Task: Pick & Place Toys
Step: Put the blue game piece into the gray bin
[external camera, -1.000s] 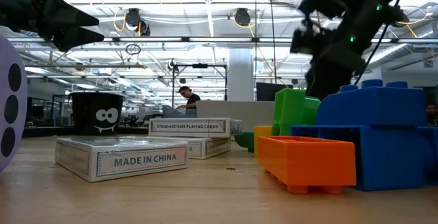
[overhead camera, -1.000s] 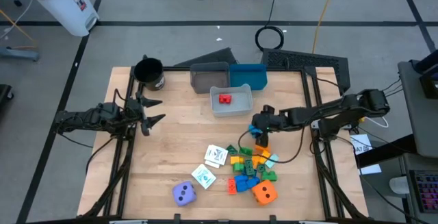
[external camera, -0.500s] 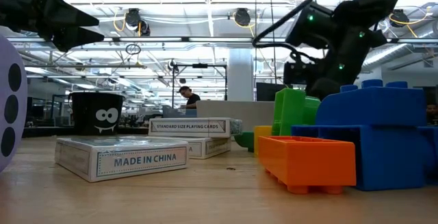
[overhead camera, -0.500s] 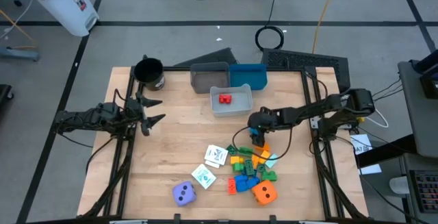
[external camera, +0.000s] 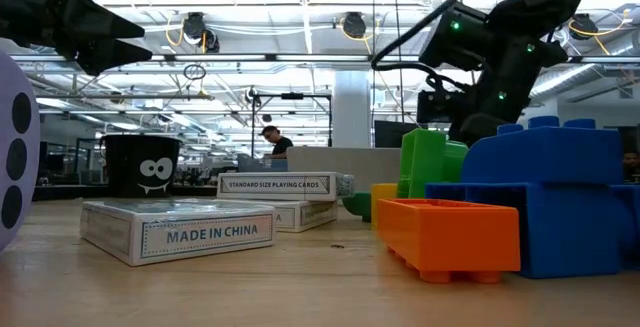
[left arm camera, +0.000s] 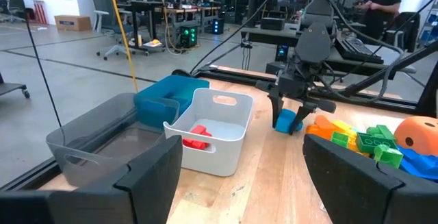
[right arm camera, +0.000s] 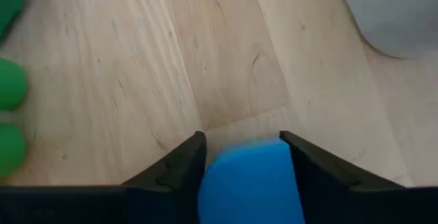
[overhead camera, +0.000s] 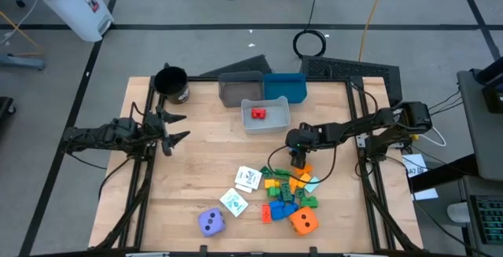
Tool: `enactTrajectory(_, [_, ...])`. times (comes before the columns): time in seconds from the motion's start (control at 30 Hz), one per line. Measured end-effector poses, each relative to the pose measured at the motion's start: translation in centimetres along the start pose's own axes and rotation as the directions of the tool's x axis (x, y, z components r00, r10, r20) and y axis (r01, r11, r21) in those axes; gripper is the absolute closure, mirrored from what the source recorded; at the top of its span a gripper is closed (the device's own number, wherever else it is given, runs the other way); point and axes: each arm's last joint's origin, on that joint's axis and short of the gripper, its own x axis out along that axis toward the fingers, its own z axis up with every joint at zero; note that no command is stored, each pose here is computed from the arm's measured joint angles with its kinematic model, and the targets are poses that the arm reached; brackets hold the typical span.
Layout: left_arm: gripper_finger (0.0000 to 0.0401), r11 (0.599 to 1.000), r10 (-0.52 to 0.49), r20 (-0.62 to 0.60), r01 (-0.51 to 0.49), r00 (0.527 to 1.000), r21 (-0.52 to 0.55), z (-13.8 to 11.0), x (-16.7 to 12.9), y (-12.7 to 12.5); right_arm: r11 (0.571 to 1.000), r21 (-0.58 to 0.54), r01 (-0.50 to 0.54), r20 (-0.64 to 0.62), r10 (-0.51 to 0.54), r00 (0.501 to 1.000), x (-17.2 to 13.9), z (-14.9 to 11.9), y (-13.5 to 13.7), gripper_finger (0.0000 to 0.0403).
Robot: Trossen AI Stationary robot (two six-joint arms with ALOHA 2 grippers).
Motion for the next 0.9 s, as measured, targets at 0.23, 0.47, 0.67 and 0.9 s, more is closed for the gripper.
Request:
enactTrajectory(0.23, [0.0091,1.0,0.0,0.0,0.0,1.0,0.0,0.0,0.0,0.0,1.0,-0.004,0.0,-0.009,0.0,1.0,0.0,-0.1,0.0,0.025])
enactTrajectory(0.47, [0.0091,1.0,0.001,0.0,-0.001,1.0,0.0,0.0,0.0,0.0,1.0,-0.022,-0.002,-0.001,0.002,1.0,-0.5,0.9,0.2,0.025])
enactTrajectory(0.67, [0.0091,1.0,0.001,0.0,-0.001,1.0,0.0,0.0,0.0,0.0,0.999,-0.037,-0.016,0.064,0.018,0.998,-1.7,3.4,0.7,0.025])
enactTrajectory(0.9, [0.0091,1.0,0.001,0.0,-0.001,1.0,0.0,0.0,0.0,0.0,0.995,-0.093,-0.026,0.221,0.046,0.974,-2.9,6.4,0.9,0.025])
